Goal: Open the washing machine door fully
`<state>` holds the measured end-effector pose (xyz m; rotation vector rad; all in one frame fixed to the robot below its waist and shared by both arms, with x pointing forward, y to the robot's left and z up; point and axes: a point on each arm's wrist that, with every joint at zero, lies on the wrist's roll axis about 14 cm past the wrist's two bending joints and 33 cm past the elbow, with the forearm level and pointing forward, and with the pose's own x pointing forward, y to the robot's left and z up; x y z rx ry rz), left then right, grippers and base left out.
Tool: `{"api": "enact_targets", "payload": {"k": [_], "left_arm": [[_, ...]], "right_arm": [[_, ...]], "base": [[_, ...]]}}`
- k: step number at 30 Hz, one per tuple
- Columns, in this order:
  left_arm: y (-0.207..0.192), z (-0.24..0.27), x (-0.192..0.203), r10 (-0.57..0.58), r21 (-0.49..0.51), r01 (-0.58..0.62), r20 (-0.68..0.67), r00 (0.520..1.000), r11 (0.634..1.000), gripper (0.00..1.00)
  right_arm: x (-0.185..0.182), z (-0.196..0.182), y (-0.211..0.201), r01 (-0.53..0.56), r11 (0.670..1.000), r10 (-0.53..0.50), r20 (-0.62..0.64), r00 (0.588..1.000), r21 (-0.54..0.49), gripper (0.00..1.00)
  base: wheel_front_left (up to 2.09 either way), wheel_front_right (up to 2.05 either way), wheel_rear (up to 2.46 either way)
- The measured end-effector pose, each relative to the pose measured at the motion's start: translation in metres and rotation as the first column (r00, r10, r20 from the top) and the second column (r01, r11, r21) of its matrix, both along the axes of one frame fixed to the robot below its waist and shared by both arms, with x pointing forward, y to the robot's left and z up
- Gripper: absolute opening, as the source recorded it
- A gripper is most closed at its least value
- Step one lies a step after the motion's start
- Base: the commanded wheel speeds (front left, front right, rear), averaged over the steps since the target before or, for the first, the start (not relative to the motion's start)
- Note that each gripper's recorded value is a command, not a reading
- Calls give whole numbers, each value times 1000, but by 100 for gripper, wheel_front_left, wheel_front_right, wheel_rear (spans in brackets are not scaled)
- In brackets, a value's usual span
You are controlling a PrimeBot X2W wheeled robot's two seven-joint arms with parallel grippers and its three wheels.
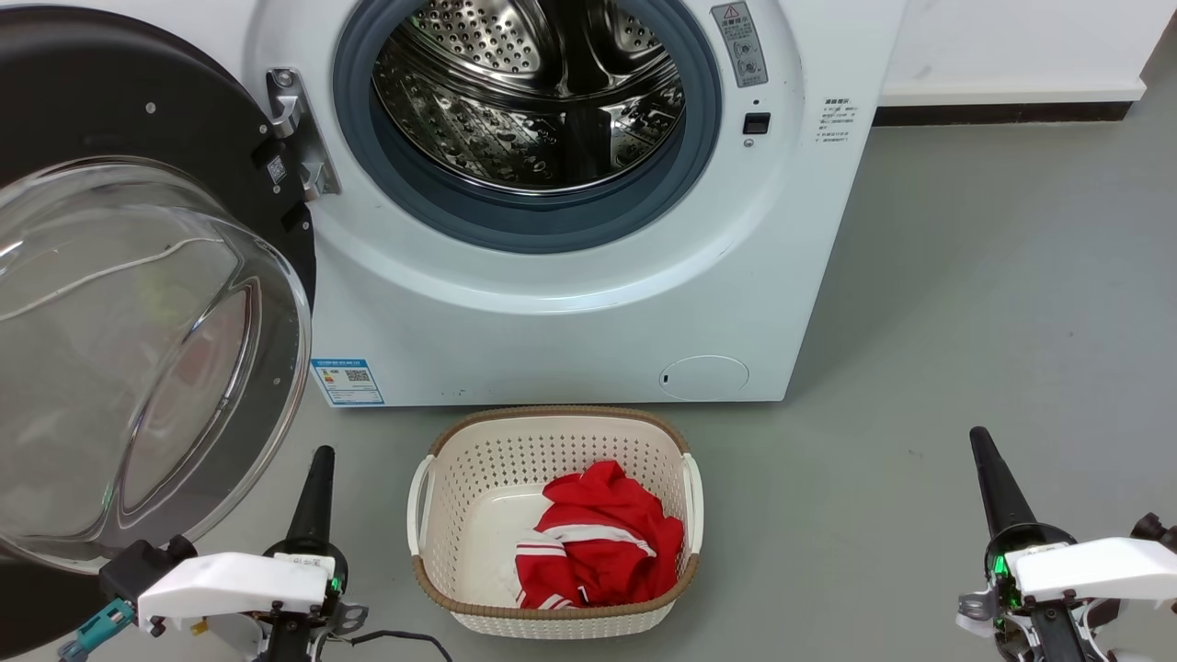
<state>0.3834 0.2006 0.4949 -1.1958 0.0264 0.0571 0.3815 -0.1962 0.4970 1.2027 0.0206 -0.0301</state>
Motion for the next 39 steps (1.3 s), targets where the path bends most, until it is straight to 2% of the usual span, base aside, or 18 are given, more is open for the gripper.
{"api": "enact_targets", "payload": {"k": [17,39], "left_arm": [[0,2,1,-4,-154,6,11,1000,988,0],[-1,8,4,-12,-318,24,39,999,948,0]], "right_arm": [[2,1,-1,-1,989,1,1,1000,147,0],[5,6,-3,-7,950,1,20,1000,311,0]], "base": [[0,0,0],[0,0,0]]}}
